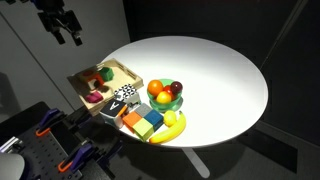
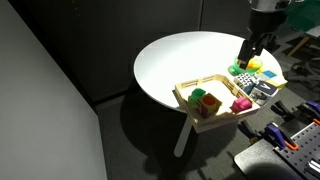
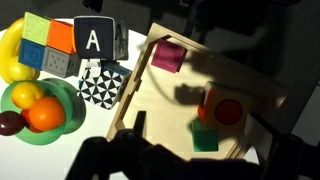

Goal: Put the green block inside the wooden crate

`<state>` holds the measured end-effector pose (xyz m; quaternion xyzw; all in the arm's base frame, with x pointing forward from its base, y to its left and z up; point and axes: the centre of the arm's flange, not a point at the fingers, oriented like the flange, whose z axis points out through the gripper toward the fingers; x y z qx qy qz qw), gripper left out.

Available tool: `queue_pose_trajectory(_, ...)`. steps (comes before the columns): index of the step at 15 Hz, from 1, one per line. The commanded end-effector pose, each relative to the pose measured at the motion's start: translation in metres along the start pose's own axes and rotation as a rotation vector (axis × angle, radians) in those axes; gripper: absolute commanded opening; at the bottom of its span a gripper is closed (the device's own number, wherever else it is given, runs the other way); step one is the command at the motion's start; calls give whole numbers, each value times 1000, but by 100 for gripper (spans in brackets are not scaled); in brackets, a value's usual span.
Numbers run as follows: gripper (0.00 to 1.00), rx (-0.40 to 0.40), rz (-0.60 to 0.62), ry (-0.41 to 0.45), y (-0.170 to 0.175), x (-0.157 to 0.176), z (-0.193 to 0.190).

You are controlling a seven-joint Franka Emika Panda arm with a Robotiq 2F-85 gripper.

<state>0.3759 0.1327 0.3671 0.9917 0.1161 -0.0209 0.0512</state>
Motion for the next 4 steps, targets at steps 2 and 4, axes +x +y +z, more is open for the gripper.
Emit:
queue_pose_trajectory(2, 100, 1, 0, 5, 0, -1, 0)
queue_pose_trajectory(4, 100, 1, -1, 6, 0, -2, 0)
